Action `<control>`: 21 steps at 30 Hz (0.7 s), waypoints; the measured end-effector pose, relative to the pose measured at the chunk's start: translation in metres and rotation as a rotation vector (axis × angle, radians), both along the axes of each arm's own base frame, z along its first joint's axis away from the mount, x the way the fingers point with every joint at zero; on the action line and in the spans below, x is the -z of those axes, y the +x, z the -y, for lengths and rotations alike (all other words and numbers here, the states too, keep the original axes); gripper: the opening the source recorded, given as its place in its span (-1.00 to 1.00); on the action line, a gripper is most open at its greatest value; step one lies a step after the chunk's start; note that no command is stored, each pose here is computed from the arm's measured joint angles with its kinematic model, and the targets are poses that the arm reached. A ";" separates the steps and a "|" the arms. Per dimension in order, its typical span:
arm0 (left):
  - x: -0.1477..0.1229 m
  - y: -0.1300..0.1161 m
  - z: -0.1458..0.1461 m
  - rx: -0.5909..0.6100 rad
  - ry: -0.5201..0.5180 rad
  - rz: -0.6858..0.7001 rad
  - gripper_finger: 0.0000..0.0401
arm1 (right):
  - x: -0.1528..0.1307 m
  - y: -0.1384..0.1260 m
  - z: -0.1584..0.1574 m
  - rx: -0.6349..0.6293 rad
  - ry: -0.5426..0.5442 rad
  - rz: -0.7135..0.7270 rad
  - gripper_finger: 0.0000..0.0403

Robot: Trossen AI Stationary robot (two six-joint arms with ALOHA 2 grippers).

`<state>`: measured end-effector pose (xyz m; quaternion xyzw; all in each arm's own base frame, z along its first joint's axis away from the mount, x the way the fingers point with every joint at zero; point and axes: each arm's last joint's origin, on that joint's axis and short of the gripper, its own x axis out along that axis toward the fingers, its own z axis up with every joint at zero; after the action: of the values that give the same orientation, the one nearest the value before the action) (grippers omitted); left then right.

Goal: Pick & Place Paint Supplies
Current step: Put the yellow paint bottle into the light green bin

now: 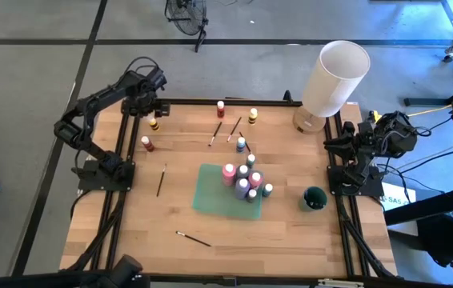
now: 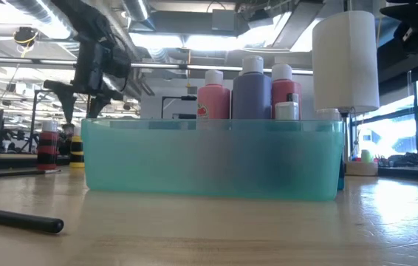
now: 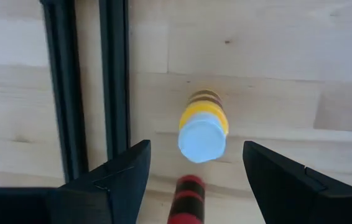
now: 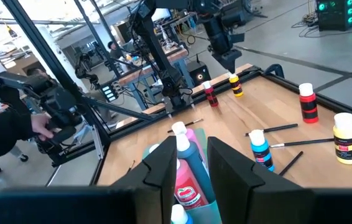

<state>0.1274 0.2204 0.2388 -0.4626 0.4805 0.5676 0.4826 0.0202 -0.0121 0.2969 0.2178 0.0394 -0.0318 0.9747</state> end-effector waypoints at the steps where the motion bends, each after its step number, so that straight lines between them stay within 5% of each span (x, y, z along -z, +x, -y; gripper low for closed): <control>1: 0.005 -0.001 0.001 -0.006 -0.012 0.002 0.25 | 0.000 0.000 0.000 0.000 0.000 0.000 -0.54; 21: 0.023 0.004 0.000 -0.050 0.055 0.049 0.25 | 0.001 0.000 0.001 0.029 -0.012 -0.003 -0.55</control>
<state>0.1310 0.2207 0.2157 -0.4747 0.4410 0.5810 0.4926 0.0200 -0.0132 0.2962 0.2123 0.0376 -0.0465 0.9754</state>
